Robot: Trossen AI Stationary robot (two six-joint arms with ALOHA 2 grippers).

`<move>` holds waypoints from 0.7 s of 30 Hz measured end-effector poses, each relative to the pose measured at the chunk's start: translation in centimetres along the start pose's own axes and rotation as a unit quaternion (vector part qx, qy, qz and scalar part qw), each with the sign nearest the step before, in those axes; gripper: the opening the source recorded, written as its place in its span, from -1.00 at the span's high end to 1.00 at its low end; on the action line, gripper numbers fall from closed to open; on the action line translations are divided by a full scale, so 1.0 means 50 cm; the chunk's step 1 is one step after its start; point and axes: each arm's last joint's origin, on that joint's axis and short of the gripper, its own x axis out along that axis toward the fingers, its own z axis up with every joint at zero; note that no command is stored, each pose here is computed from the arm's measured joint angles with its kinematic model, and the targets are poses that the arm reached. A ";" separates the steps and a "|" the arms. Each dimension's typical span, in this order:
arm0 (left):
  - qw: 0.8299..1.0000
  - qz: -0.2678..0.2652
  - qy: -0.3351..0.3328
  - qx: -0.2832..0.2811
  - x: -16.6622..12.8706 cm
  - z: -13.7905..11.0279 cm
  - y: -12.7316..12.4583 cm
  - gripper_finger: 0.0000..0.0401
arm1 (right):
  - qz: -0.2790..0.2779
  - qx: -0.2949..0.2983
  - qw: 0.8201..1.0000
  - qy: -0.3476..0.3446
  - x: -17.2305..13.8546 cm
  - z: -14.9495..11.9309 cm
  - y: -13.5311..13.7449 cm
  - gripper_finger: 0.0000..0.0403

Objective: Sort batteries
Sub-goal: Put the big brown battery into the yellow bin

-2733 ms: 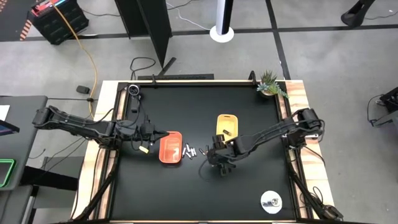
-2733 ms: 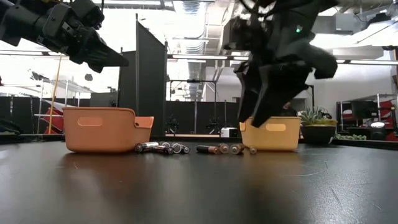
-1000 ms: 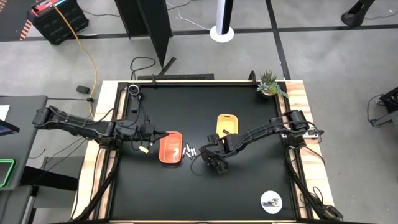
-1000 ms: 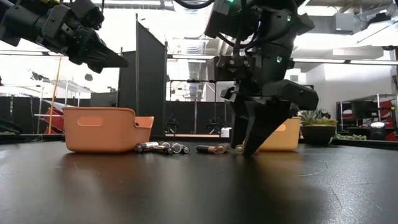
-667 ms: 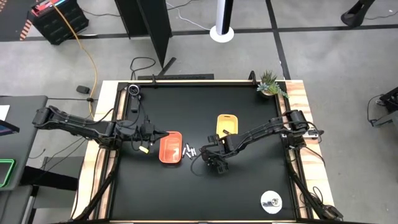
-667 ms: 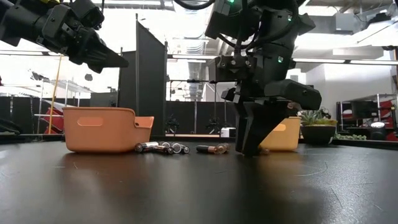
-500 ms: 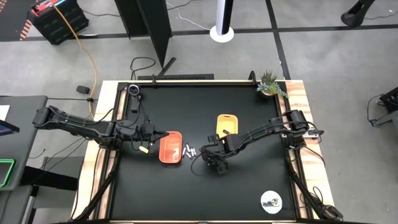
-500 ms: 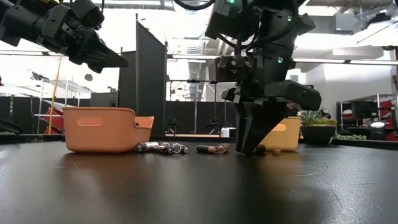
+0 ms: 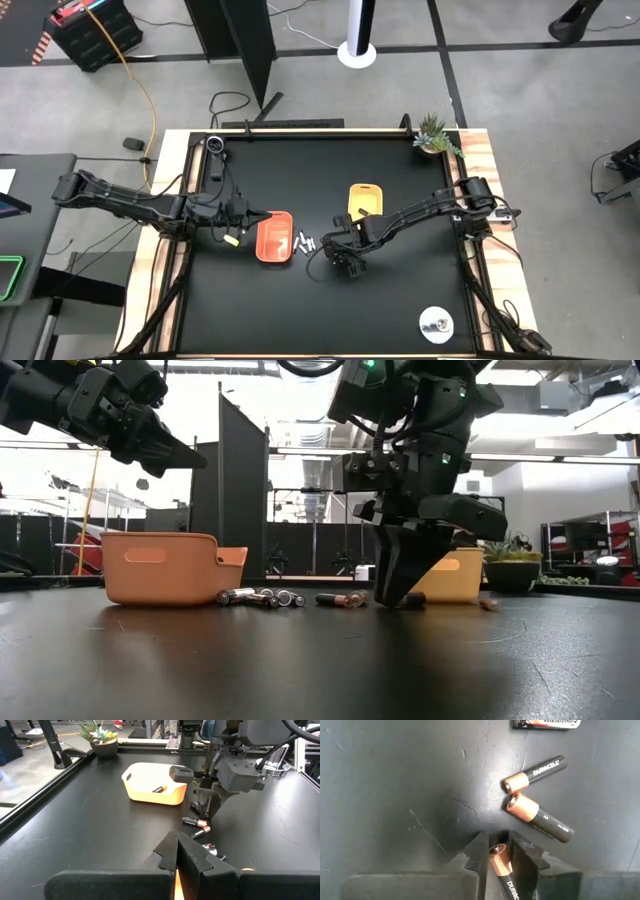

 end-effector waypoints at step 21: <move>1.000 0.000 0.001 0.001 0.000 0.000 0.000 1.00 | -0.009 -0.020 0.998 0.050 -0.007 -0.012 -0.027 0.05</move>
